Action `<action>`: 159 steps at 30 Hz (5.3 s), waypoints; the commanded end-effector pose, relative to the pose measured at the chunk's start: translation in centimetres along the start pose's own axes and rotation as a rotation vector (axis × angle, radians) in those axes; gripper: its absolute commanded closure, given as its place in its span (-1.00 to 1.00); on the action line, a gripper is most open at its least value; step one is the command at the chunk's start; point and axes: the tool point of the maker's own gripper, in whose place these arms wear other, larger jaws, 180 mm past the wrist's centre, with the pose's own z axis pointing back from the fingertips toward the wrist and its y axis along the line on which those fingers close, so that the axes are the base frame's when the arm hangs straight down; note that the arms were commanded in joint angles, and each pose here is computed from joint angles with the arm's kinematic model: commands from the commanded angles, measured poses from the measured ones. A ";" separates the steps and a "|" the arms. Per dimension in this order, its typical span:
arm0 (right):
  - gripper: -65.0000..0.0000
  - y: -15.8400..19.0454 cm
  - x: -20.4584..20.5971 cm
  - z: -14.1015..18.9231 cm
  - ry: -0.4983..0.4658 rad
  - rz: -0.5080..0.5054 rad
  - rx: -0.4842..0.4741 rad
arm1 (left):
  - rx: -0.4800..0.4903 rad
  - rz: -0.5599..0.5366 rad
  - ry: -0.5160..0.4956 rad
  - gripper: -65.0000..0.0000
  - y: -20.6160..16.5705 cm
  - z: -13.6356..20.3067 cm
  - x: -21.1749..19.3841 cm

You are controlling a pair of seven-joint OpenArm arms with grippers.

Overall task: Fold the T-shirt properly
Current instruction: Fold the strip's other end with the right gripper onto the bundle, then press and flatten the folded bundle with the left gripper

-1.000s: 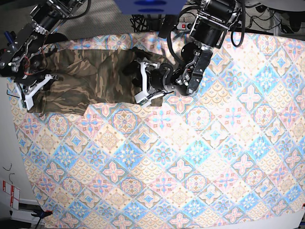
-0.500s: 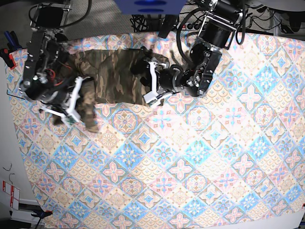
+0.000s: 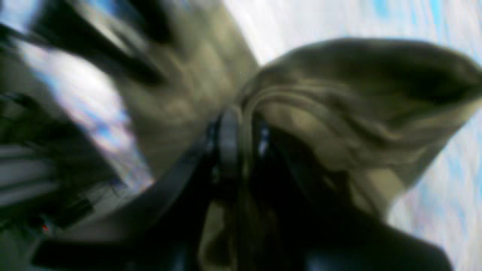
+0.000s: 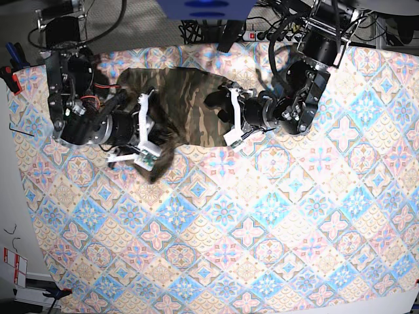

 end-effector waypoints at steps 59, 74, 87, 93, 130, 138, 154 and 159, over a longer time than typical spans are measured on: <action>0.91 -8.8 -13.5 10.7 0.191 -0.383 -0.528 | 0.033 -0.596 0.194 1.00 -9.8 1.3 -1.7; 0.92 -8.0 -19.2 12.5 0.400 -0.501 -0.684 | 0.124 -0.694 0.419 1.00 -4.7 0.4 -3.4; 0.92 -7.2 -19.9 12.4 0.419 -0.508 -0.671 | 0.141 -0.655 0.390 1.00 -1.4 -2.1 0.2; 0.92 -6.8 -20.2 12.3 0.426 -0.510 -0.664 | 0.237 -0.593 0.349 1.00 2.5 -0.3 3.4; 0.91 -2.0 -24.9 14.1 0.539 -0.564 -0.631 | -0.019 -0.165 -0.434 0.38 0.9 -7.6 21.6; 0.91 -1.6 -24.3 12.9 0.506 -0.536 -0.603 | -0.032 -0.131 -0.459 0.04 0.7 -7.6 21.4; 0.91 -2.4 -23.7 12.8 0.485 -0.530 -0.613 | 0.172 -0.381 -0.411 1.00 -2.3 -0.5 19.9; 0.91 -2.4 -23.7 12.7 0.485 -0.530 -0.612 | 0.187 -0.481 -0.126 1.00 -3.8 -2.1 15.3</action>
